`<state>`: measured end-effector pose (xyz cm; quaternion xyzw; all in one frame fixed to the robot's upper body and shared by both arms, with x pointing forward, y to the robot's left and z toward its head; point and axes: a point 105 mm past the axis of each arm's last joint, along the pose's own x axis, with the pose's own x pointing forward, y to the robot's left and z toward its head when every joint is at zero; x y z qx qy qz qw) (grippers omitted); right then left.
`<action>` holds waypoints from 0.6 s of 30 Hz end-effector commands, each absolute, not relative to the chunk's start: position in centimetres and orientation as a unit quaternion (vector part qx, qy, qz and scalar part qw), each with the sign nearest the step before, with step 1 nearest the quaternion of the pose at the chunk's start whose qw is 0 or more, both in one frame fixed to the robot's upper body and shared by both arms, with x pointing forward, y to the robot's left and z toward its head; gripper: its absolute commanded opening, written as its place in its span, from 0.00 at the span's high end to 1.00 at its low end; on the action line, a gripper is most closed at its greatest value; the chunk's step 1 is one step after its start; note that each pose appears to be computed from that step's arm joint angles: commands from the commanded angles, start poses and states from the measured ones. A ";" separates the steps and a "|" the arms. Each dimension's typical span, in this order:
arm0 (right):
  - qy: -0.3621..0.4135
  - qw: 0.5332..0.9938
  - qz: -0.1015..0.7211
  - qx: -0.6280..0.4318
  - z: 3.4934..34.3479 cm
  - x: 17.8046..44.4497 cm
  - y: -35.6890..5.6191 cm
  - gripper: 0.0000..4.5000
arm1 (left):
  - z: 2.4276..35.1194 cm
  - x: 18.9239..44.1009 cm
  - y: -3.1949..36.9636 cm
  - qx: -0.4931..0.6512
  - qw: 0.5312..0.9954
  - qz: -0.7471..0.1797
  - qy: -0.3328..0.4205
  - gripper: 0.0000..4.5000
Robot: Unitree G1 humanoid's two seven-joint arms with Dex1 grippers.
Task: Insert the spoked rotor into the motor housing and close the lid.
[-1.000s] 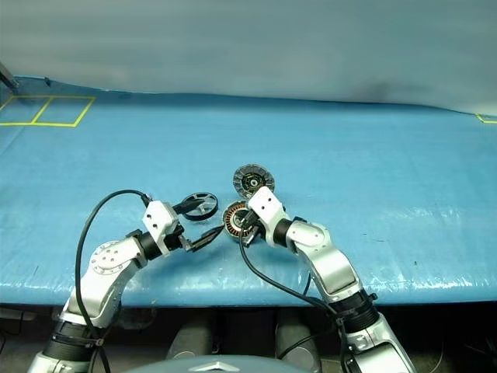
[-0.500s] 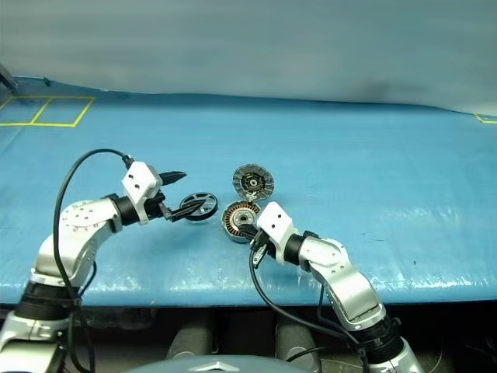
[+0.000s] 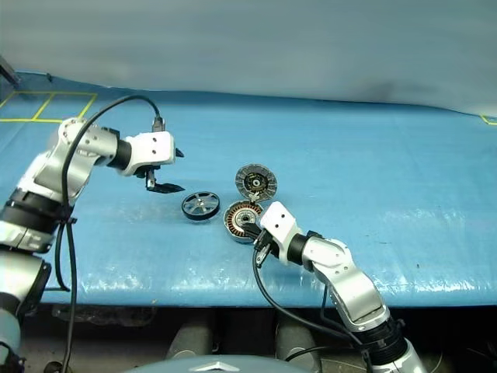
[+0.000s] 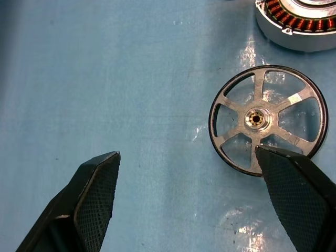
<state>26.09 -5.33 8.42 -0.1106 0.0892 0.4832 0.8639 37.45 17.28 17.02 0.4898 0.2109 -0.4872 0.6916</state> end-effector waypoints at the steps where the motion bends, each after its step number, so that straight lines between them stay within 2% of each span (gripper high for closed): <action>1: 0.075 0.856 0.497 -0.119 9.7 25.7 -5.5 1.00 | 17.4 37.8 17.4 0.548 0.631 -0.492 0.243 0.00; 7: 0.110 0.839 0.513 -0.145 9.6 25.1 -6.5 1.00 | 17.9 37.4 15.0 0.629 0.535 -0.511 0.239 0.00; 13: 0.137 0.821 0.528 -0.167 9.8 24.4 -7.3 1.00 | 17.9 37.5 12.5 0.638 0.527 -0.519 0.213 0.00; 18: 0.150 0.814 0.533 -0.174 10.1 24.1 -7.5 1.00 | 16.8 37.7 12.5 0.648 0.514 -0.517 0.220 0.00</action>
